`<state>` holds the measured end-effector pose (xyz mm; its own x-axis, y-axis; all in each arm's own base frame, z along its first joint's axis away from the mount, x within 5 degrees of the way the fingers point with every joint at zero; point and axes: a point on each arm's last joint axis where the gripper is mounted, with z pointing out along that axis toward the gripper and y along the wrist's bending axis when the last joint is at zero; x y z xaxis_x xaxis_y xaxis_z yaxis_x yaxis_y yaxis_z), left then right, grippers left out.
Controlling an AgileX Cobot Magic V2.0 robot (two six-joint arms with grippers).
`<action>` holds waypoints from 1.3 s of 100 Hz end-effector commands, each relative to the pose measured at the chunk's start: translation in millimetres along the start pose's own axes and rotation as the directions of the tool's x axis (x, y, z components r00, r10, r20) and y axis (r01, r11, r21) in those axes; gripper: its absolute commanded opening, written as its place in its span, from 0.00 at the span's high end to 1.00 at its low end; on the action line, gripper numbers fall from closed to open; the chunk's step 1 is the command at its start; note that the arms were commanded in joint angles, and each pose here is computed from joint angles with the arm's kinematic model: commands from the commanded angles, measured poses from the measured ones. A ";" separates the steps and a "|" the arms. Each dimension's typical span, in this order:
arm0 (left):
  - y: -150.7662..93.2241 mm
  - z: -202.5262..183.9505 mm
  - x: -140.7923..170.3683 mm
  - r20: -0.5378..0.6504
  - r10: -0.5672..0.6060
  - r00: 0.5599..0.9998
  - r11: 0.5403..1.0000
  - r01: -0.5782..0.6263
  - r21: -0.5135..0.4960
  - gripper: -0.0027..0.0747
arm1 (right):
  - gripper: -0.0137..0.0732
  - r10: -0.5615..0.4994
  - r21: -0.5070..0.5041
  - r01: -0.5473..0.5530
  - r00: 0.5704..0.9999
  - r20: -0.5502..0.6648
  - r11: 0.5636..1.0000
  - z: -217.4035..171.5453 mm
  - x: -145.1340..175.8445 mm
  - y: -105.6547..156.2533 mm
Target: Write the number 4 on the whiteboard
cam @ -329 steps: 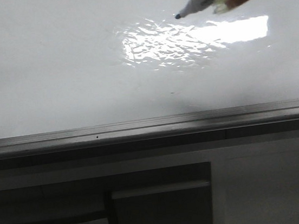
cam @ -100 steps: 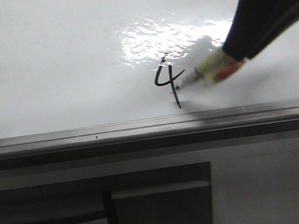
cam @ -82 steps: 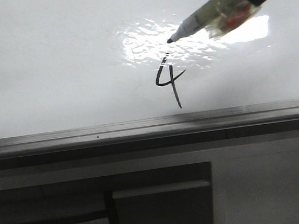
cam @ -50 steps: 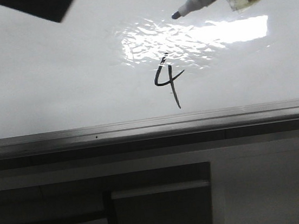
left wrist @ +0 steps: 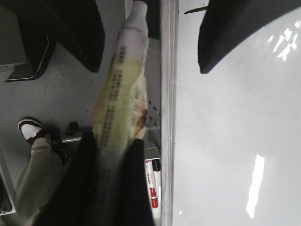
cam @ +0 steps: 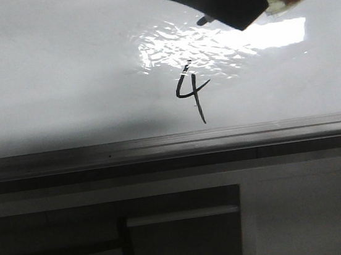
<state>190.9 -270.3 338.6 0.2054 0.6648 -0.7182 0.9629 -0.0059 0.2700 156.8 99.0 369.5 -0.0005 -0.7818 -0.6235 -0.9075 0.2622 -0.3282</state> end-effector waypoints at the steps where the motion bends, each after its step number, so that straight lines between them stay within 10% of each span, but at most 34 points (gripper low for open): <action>1: 3.3 -13.2 -17.4 0.078 0.005 0.997 0.999 -0.001 -0.046 0.44 | 0.90 -0.019 0.056 0.016 0.998 0.053 0.998 -10.0 -9.0 -4.0; 63: 3.6 -11.7 -17.2 0.079 0.010 0.997 0.999 -0.006 -0.045 0.92 | 0.89 -0.018 0.059 0.015 0.998 0.057 0.998 -10.0 -9.3 -4.4; 97: 6.8 -14.4 -16.1 0.082 0.003 0.997 0.998 0.002 -0.061 0.99 | 0.41 -0.037 0.157 0.035 0.999 0.011 0.987 -28.2 -9.6 -7.3; 130: 32.8 -91.2 9.6 0.132 -0.376 0.917 0.879 0.398 -0.263 0.99 | 0.41 0.214 0.392 -0.245 0.969 0.122 0.887 -88.0 -9.7 3.7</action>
<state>212.2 -223.7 367.2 -0.0639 0.6205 -0.7816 0.9402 0.3000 0.1613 123.1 65.4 419.3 -0.1318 -0.7120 -0.6897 -0.7263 0.5429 -0.4217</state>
